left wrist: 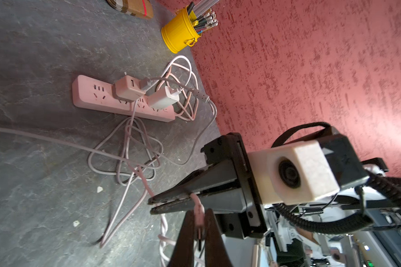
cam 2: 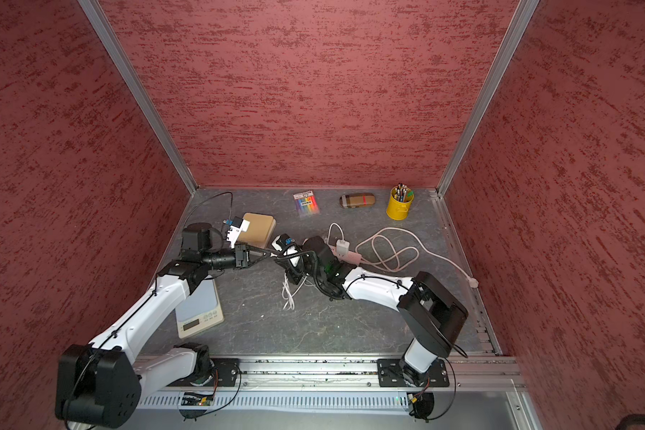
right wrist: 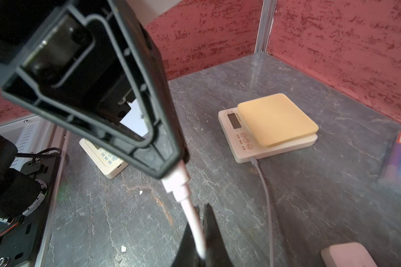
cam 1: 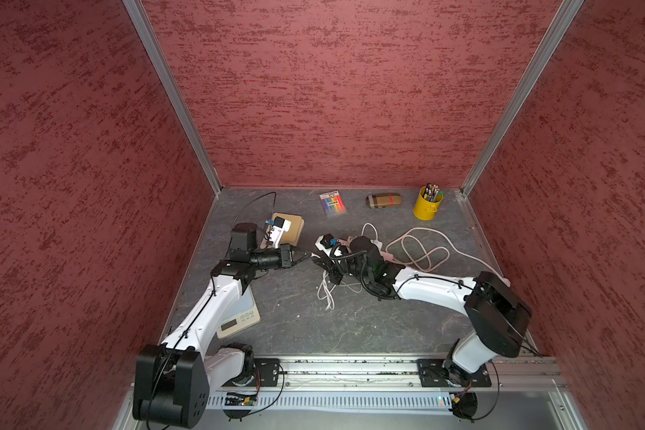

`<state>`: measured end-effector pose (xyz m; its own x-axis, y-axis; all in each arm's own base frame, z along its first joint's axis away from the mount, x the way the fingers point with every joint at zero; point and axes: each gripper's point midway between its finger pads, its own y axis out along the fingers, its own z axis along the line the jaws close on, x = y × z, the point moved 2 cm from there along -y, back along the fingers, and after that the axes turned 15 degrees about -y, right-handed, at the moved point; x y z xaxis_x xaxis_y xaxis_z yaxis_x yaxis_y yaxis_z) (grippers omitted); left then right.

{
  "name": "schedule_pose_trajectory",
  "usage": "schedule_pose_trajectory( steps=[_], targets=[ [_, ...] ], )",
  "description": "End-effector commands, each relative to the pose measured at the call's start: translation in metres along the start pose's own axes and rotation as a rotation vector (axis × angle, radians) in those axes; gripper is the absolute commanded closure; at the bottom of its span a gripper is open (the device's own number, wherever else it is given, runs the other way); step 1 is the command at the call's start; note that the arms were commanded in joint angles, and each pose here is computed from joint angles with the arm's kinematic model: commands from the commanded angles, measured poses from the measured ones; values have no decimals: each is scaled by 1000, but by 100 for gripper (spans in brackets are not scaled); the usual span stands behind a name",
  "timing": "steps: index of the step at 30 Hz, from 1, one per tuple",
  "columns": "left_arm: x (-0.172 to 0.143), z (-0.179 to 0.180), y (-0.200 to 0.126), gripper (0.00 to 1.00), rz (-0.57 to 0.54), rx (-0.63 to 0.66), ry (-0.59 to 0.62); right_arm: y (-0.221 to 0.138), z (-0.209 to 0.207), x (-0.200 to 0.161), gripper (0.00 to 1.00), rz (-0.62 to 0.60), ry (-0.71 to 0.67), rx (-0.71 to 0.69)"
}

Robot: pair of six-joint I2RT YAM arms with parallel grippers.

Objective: Charge the electronic scale
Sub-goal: Pick up the charging cable from the center of the board.

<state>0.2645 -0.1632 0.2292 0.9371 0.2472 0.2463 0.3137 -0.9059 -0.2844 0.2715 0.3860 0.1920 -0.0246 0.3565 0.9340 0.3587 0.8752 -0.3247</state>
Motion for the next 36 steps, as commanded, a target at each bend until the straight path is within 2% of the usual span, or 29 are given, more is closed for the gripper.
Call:
schedule_pose_trajectory(
  steps=[1,2,6,10,16,30,34,36],
  targets=[
    [3,-7,-1,100,2,-17,19,3,-7,12,100,-23,10,-21],
    [4,-6,-2,100,-2,-14,14,3,-7,11,100,-22,7,-22],
    [6,-5,-5,100,-15,8,-13,-4,-14,12,78,-16,-16,-80],
    [7,-2,-7,100,-14,21,-53,-12,-21,23,68,-31,-82,-129],
    [7,-3,-8,100,-15,19,-82,-10,-18,32,76,-34,-194,-119],
    [5,-2,-8,100,3,33,-113,-5,1,49,75,-73,-289,-56],
    [4,-1,-8,100,4,37,-115,-4,2,52,72,-79,-298,-51],
    [4,0,-8,100,6,41,-120,-3,4,53,76,-85,-302,-45]
  ],
)
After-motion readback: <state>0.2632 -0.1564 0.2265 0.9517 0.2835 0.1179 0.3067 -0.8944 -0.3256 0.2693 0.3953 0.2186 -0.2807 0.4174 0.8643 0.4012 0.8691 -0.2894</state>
